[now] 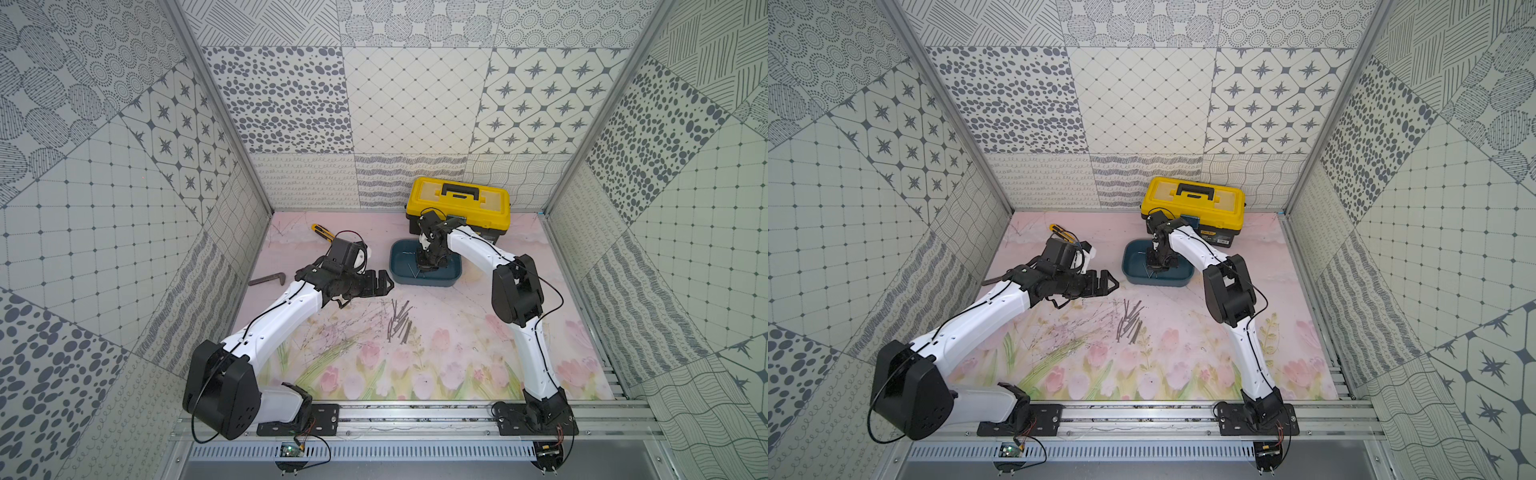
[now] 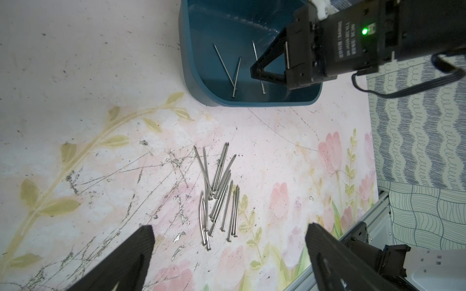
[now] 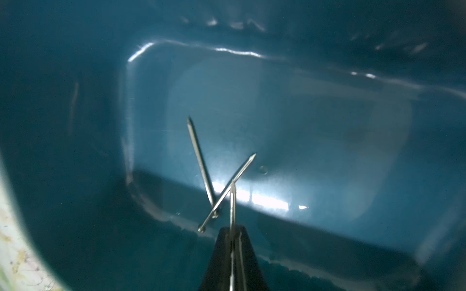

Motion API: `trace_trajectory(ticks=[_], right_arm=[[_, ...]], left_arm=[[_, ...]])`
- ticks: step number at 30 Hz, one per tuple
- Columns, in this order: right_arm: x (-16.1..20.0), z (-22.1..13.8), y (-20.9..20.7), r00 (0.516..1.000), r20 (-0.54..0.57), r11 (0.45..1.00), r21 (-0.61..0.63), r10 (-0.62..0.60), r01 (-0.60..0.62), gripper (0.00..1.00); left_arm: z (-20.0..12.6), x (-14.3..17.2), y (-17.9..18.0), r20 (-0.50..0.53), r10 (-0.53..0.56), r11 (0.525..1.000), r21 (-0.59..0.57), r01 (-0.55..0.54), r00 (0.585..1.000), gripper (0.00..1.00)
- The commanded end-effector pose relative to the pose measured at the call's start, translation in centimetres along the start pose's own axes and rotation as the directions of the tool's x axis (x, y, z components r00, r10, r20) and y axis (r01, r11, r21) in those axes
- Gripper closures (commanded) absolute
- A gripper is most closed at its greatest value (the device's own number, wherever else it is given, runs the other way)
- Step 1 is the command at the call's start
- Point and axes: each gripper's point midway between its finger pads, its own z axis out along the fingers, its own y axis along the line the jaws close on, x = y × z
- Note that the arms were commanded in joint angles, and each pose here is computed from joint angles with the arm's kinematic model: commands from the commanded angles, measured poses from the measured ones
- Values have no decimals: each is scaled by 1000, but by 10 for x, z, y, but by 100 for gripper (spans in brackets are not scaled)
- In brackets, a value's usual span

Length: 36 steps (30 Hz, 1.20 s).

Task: Put the nails on the desktop into the storage box
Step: Place the nail in the storage box.

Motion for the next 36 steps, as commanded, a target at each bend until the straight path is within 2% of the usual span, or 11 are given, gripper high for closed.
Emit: trace_trajectory(ticks=[1, 8, 14, 19, 23, 30, 36], right_arm=[[-5, 3, 4, 999, 19, 1000, 11, -29, 29, 100], [-3, 10, -4, 1000, 13, 999, 51, -20, 19, 100], [-2, 9, -6, 1000, 15, 998, 61, -17, 16, 76], [-5, 0, -4, 999, 34, 998, 57, -17, 15, 71], [-10, -21, 3, 997, 71, 999, 31, -21, 19, 71], [-16, -89, 19, 983, 186, 999, -41, 3, 4, 70], [8, -127, 30, 980, 198, 993, -114, 30, -8, 69]], left_arm=[[-4, 8, -1, -50, -18, 1000, 20, 19, 999, 1], [-3, 10, 1, -70, -29, 999, 17, 31, 997, 0], [-1, 17, 4, -104, -43, 999, 4, 43, 994, 1], [-1, 23, 4, -138, -45, 999, 3, 46, 989, 1], [-1, 28, 9, -154, -59, 998, -20, 57, 986, 6], [11, 47, 21, -219, -102, 994, -49, 94, 970, 12], [27, 60, 26, -271, -190, 982, -62, 180, 944, 17]])
